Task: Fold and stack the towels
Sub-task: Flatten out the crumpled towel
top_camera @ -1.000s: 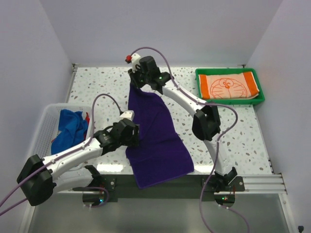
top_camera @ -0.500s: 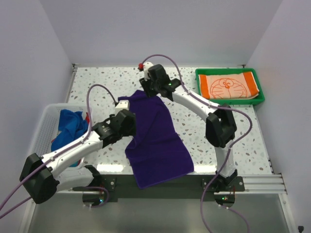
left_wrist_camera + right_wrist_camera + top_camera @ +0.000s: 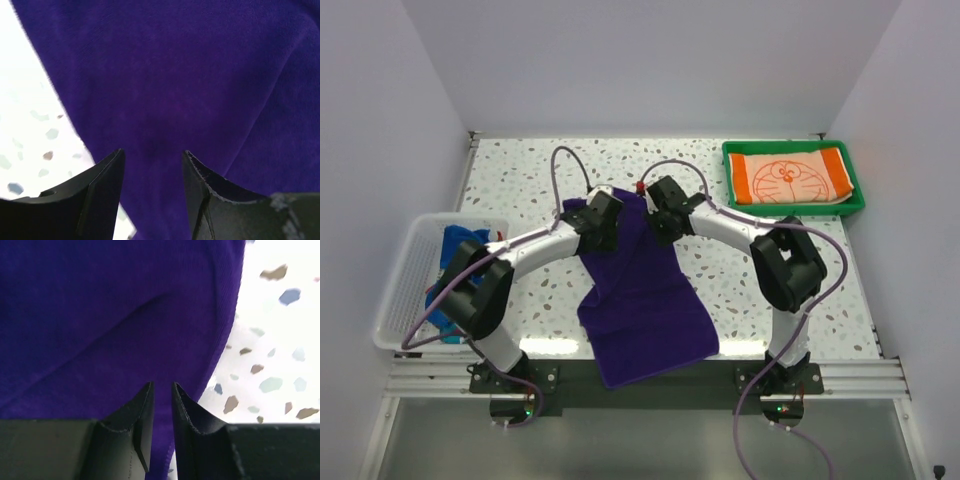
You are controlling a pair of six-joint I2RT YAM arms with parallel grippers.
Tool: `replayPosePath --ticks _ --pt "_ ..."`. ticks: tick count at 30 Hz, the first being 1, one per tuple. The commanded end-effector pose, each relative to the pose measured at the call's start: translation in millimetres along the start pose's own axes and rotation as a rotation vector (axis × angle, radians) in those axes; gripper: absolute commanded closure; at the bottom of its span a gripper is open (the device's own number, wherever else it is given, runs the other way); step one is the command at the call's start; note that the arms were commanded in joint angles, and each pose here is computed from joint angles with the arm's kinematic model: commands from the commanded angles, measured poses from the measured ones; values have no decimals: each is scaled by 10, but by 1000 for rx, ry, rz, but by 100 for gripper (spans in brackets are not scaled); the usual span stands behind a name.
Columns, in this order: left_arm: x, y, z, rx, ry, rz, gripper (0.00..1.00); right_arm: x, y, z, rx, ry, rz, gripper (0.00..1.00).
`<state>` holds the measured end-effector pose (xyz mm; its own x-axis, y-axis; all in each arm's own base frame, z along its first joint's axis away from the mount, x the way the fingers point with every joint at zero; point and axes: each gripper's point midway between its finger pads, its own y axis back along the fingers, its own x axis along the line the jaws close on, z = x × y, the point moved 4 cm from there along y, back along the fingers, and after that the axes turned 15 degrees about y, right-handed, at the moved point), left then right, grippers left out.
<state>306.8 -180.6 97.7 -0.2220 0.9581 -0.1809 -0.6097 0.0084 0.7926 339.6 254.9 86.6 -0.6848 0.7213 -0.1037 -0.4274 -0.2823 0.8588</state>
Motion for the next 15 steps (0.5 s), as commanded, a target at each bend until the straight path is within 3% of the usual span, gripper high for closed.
replayPosePath --ticks 1,8,15 --pt "-201 -120 159 -24 -23 -50 46 38 -39 -162 37 -64 16 76" --pt "-325 -428 -103 91 -50 -94 46 45 -18 -736 166 -166 17 76" --pt "-549 -448 -465 178 -111 -166 46 87 187 -1465 322 -304 -7 75"
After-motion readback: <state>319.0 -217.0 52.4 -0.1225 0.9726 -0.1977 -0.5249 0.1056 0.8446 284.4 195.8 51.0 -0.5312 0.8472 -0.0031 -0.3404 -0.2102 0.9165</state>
